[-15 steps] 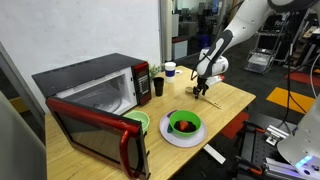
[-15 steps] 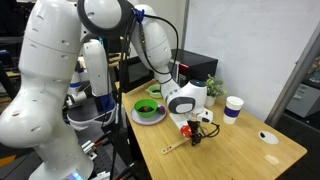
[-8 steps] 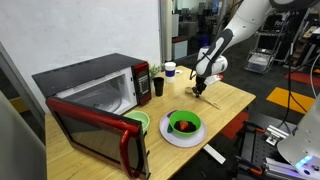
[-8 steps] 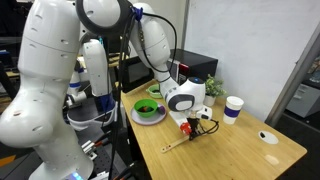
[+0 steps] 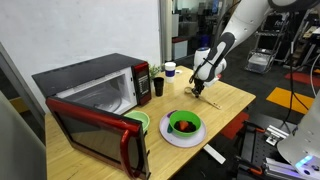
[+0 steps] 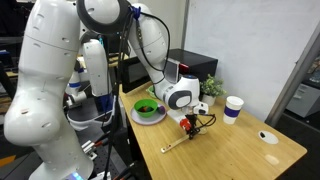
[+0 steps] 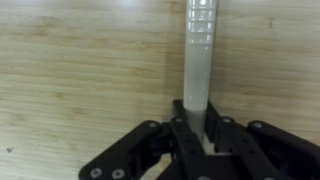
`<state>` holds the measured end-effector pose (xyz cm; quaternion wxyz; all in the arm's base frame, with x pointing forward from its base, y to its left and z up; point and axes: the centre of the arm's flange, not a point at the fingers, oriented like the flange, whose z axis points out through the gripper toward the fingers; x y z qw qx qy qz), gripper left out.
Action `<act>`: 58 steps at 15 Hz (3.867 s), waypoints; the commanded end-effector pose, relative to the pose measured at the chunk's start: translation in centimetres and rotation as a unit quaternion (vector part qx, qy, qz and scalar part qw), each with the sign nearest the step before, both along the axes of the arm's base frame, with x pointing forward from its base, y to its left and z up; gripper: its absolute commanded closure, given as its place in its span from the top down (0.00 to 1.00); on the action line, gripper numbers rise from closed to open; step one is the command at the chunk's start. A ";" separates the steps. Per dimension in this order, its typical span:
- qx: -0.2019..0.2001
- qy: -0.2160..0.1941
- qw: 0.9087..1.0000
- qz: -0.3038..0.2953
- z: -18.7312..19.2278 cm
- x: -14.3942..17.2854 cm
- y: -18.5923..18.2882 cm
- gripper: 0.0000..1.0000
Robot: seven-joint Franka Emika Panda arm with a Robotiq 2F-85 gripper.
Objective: Use the wooden spoon to stir the contents in the green bowl
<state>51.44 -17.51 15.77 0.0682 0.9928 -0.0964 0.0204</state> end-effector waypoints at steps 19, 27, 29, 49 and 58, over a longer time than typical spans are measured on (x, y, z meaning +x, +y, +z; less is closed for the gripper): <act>-0.109 0.167 0.973 0.116 7.6 -2.8 17.6 0.06; -0.133 0.236 0.957 0.100 12.4 -4.5 20.9 0.06; -0.143 0.250 0.952 0.105 12.9 -4.5 21.5 0.06; -0.178 0.336 0.913 0.149 13.8 -4.5 25.7 0.22; -0.178 0.336 0.913 0.149 13.8 -4.5 25.7 0.22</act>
